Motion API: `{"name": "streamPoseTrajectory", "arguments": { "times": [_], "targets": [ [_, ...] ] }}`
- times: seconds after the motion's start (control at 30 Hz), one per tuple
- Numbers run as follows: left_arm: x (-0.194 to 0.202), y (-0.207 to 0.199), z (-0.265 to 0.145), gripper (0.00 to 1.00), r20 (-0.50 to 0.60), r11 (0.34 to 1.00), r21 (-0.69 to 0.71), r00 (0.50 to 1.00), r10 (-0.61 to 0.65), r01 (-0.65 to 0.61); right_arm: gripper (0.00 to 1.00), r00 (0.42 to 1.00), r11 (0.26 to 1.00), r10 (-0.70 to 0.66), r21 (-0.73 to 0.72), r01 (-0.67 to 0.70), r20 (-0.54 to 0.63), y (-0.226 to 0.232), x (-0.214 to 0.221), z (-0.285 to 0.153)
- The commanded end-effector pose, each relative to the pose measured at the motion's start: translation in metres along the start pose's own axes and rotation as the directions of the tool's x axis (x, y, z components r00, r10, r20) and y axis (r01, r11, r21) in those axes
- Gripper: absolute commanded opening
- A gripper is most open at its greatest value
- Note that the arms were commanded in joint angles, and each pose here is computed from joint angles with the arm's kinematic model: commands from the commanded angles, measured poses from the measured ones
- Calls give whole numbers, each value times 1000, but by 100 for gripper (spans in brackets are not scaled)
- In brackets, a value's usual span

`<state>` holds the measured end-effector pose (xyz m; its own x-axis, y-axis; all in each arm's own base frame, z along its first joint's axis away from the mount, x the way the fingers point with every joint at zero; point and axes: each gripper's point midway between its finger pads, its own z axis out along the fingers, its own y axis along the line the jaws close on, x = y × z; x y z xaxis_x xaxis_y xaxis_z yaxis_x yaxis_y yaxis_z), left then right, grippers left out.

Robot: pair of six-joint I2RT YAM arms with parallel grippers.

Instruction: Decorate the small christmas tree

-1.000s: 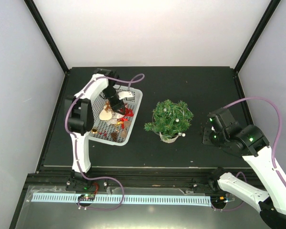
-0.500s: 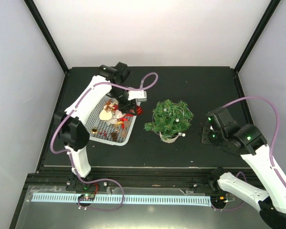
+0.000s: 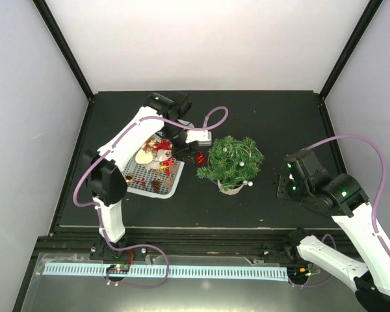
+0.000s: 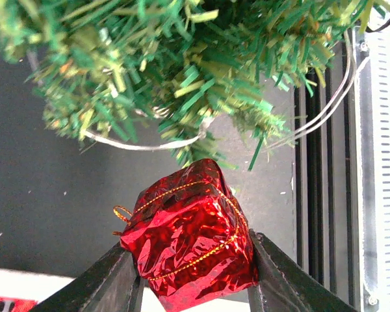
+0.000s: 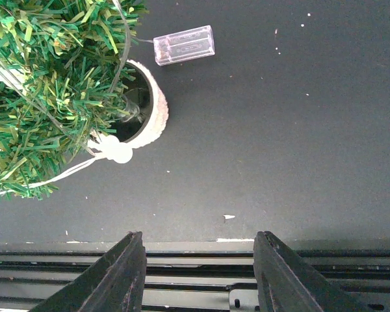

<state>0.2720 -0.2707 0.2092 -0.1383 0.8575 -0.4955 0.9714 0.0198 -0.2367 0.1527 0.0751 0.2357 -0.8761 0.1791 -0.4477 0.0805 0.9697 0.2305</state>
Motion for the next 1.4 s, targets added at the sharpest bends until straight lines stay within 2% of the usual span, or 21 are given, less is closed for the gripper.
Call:
{"name": "streamPoseTrajectory", "arguments": {
  "times": [0.0, 0.53, 0.93, 1.37],
  "targets": [
    [-18, -7, 12, 44, 35, 999, 41, 999, 13, -15, 48, 1000, 1000, 18, 18, -18, 20, -5, -2, 0],
    [-16, 12, 46, 46, 7, 999, 46, 1000, -14, 14, 48, 999, 999, 29, 21, -29, 26, -11, 2, -6],
    [-24, 13, 53, 54, 17, 999, 33, 1000, -5, 4, 48, 1000, 999, 21, 26, -22, 18, -10, 2, -3],
    [-29, 6, 55, 52, 41, 999, 53, 999, -11, 9, 48, 1000, 999, 20, 28, -20, 14, -10, 3, 1]
  ]
}}
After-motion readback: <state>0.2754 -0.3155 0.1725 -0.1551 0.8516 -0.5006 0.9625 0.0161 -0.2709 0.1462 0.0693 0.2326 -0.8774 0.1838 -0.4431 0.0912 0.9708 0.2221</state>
